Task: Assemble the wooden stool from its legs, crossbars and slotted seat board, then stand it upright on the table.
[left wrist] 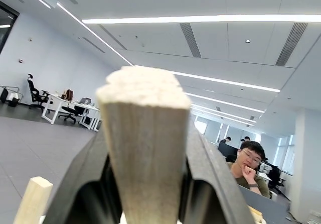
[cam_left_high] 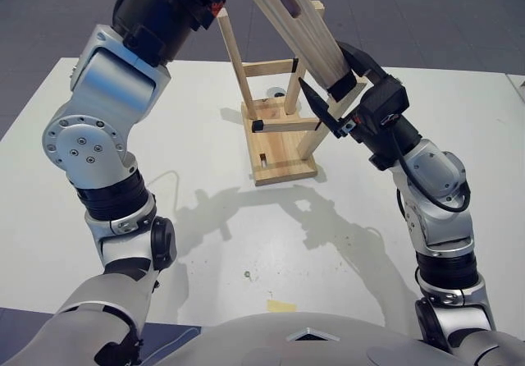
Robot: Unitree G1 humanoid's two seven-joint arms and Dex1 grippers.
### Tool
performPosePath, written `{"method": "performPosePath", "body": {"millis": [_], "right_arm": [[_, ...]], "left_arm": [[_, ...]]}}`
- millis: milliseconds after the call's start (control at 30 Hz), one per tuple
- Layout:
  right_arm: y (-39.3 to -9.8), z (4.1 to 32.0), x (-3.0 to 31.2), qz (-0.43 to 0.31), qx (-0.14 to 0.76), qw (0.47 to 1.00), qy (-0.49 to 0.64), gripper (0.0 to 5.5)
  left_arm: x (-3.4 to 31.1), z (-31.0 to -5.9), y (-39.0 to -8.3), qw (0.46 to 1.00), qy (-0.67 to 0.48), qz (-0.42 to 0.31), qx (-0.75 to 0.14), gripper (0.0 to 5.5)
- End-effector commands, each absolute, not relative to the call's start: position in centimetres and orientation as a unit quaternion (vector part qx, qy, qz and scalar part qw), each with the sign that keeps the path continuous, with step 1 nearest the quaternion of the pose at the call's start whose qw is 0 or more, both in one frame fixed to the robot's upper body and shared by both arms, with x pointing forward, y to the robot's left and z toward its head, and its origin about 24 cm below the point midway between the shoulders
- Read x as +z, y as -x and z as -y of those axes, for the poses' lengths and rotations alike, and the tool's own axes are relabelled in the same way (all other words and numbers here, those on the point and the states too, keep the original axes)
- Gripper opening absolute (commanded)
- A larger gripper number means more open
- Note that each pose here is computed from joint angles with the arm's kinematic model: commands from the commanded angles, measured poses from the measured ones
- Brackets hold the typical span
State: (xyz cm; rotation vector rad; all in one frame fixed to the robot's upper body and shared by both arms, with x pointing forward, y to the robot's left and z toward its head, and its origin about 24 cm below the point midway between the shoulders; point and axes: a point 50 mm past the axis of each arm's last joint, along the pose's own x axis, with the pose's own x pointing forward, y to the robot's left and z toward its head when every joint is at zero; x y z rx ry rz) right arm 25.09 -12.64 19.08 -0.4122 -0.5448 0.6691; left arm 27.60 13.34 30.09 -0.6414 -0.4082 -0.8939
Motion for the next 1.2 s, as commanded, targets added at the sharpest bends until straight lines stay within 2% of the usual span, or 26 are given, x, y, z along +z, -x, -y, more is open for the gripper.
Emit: {"method": "performPosePath", "body": {"millis": [33, 100, 167, 233, 300, 367, 467, 600, 733, 833, 933, 1000, 1100, 1200], "right_arm": [[-25.4, 13.1, 18.6, 0.245, 0.309, 0.900, 0.183, 3.86], [-25.9, 13.7, 19.9, 0.260, 0.282, 0.911, 0.154, 4.20], [-26.6, 14.7, 22.1, 0.283, 0.246, 0.920, 0.110, 4.48], [-27.8, 16.8, 24.8, 0.306, 0.184, 0.930, 0.081, 4.80], [-29.2, 19.1, 25.9, 0.297, 0.121, 0.943, 0.088, 5.16], [-30.8, 20.8, 24.9, 0.250, 0.077, 0.954, 0.143, 5.40], [-33.2, 21.9, 20.6, 0.156, 0.066, 0.969, 0.182, 5.40], [-34.1, 20.3, 16.6, 0.098, 0.119, 0.972, 0.179, 5.40], [-32.4, 16.5, 15.1, 0.094, 0.285, 0.940, 0.160, 5.40], [-30.8, 16.5, 14.9, 0.086, 0.339, 0.917, 0.191, 5.40], [-30.7, 18.0, 16.1, 0.105, 0.302, 0.919, 0.232, 5.40], [-30.3, 18.7, 18.0, 0.139, 0.293, 0.923, 0.207, 5.40], [-28.4, 18.1, 21.4, 0.210, 0.358, 0.906, 0.085, 5.40], [-26.7, 17.6, 23.1, 0.202, 0.447, 0.871, -0.013, 5.40]], "left_arm": [[33.7, -17.6, -28.0, 0.849, 0.291, 0.289, -0.332, 1.03], [34.3, -19.6, -28.3, 0.861, 0.280, 0.312, -0.286, 1.03], [33.9, -21.0, -28.7, 0.893, 0.219, 0.315, -0.235, 1.03], [32.4, -21.5, -29.3, 0.921, 0.157, 0.286, -0.215, 1.03], [30.3, -21.4, -29.5, 0.935, 0.123, 0.243, -0.226, 1.03], [28.0, -21.5, -29.9, 0.952, 0.059, 0.196, -0.226, 1.03], [24.2, -21.7, -30.7, 0.966, -0.016, 0.133, -0.220, 1.03], [21.3, -20.6, -31.7, 0.970, -0.005, 0.099, -0.221, 1.03], [20.4, -19.1, -31.4, 0.967, 0.025, 0.095, -0.235, 1.03], [20.4, -20.6, -31.3, 0.972, 0.006, 0.092, -0.215, 1.03], [20.3, -22.0, -31.2, 0.977, -0.018, 0.085, -0.196, 1.03], [20.2, -22.5, -31.1, 0.978, -0.026, 0.081, -0.192, 1.03], [19.9, -22.6, -31.1, 0.979, -0.023, 0.076, -0.188, 1.03], [19.3, -22.1, -31.1, 0.978, -0.021, 0.068, -0.196, 1.03]]}}
